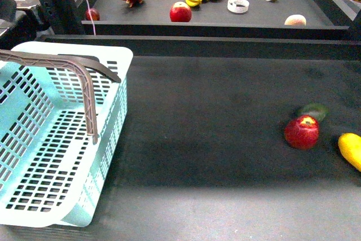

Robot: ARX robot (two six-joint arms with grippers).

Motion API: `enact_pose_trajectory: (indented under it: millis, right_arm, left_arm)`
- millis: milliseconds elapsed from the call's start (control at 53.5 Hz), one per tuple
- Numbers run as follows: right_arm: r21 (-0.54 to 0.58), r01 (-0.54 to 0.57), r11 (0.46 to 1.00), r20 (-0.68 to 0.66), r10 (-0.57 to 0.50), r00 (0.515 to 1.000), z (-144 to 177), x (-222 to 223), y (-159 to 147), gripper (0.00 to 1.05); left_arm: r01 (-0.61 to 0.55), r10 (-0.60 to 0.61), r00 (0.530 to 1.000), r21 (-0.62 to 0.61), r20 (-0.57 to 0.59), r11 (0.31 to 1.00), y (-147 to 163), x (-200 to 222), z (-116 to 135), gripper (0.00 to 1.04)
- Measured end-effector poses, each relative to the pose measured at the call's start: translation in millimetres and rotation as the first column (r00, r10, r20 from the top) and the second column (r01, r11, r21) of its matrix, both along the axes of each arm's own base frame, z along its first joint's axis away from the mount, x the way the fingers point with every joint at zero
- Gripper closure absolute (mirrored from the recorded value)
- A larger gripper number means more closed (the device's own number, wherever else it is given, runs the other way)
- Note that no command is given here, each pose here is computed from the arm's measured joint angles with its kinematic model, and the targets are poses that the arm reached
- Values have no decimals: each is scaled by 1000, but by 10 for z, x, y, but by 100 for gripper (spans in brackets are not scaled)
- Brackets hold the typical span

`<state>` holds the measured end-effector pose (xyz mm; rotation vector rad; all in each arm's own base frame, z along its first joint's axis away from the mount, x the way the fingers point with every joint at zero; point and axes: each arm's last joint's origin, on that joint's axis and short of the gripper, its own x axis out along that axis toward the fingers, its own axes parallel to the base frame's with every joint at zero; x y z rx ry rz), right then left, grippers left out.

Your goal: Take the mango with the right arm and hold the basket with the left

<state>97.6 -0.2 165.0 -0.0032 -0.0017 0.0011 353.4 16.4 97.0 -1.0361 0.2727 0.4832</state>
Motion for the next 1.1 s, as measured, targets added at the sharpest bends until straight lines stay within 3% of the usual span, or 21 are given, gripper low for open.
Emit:
enact_pose_trajectory:
  millis: [355, 505, 766, 953, 1103]
  right_arm:
    - [0, 0, 1000, 0, 0, 1000, 0, 0, 0, 8]
    - [0, 0, 1000, 0, 0, 1000, 0, 0, 0, 8]
    - [0, 0, 1000, 0, 0, 1000, 0, 0, 0, 8]
    - [0, 0, 1000, 0, 0, 1000, 0, 0, 0, 8]
    - [0, 0, 1000, 0, 0, 1000, 0, 0, 0, 8]
  left_arm:
    - [-20, 21, 1000, -48, 23, 999, 80, 9, -24, 72]
    - [-12, 15, 999, -102, 32, 995, 51, -13, -19, 92]
    - [211, -210, 977, -21, 21, 977, -245, -205, 108, 97]
    - [454, -463, 884, 114, 66, 883, -577, -472, 346, 97]
    - [550, -582, 810, 247, 77, 798, -775, -652, 510, 97]
